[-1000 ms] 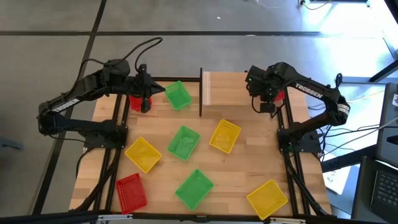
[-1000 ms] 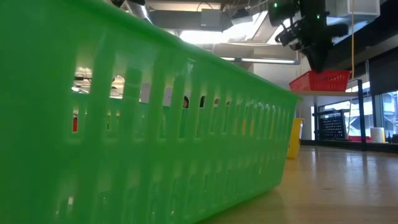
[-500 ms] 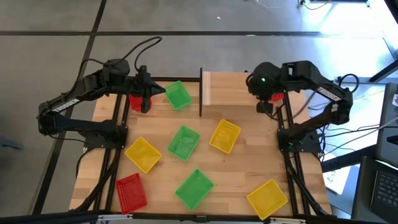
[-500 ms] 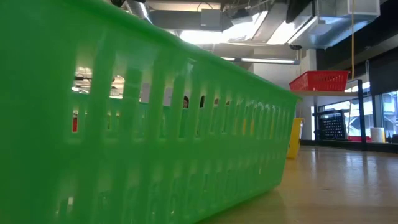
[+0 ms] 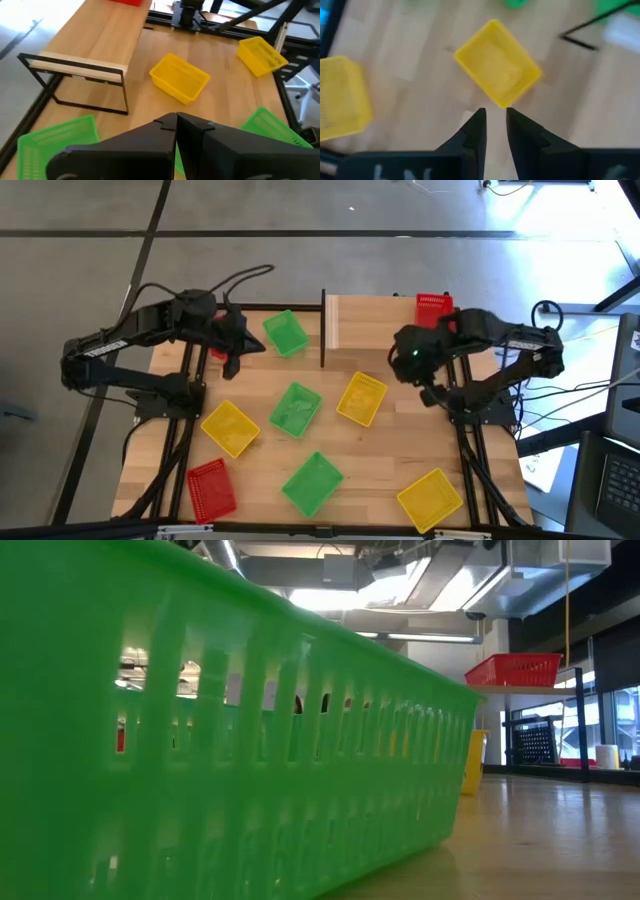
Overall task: Stack baskets on shelf by color
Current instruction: Put the middle yellow bin on the shelf, then put the middle green bin on the shelf
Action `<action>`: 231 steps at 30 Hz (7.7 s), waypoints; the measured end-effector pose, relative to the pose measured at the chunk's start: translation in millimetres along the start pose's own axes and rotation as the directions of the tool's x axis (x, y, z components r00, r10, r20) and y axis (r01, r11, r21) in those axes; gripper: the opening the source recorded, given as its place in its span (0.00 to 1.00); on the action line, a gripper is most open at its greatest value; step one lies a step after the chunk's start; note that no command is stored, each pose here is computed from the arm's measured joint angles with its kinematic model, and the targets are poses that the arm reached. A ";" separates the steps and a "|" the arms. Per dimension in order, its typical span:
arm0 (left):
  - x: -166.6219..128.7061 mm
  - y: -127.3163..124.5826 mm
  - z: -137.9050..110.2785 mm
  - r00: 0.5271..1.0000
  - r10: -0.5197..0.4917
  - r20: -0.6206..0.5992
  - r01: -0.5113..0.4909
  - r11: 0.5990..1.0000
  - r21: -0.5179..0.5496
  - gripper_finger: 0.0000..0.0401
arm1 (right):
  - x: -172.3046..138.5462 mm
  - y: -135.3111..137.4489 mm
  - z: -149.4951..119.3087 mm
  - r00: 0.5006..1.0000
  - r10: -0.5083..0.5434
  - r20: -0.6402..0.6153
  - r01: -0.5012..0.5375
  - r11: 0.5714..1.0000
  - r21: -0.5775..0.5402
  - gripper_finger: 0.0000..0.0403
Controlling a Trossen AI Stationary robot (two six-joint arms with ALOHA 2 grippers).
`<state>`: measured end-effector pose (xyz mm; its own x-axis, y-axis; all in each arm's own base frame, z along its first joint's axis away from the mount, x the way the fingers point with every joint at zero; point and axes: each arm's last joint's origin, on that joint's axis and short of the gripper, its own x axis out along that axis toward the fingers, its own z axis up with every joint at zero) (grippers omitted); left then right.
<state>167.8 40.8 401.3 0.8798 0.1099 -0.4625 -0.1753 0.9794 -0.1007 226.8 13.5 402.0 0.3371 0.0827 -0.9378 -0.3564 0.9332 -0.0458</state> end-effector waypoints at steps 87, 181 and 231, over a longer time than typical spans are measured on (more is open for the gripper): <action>-0.6 -25.2 -18.1 0.980 -0.094 -0.178 0.094 0.996 -0.010 0.00 | 107.3 17.4 113.4 0.985 -0.071 -0.159 0.121 0.933 0.339 0.00; -0.7 -23.8 -18.0 0.984 -0.046 -0.173 0.051 0.998 0.024 0.00 | 113.0 -196.4 47.4 0.884 -0.359 -0.300 0.384 0.187 0.904 0.19; 55.5 -23.4 -33.2 0.890 0.013 -0.456 -0.314 0.742 -0.593 0.19 | -23.4 -72.7 94.6 0.866 -0.475 0.157 0.293 0.736 0.611 0.19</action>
<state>206.1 18.3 348.7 0.5793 0.0333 -0.8144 -0.6685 0.5911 -0.4514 327.3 -23.2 459.8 0.5980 -0.3171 -0.7361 0.3689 0.9243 -0.0985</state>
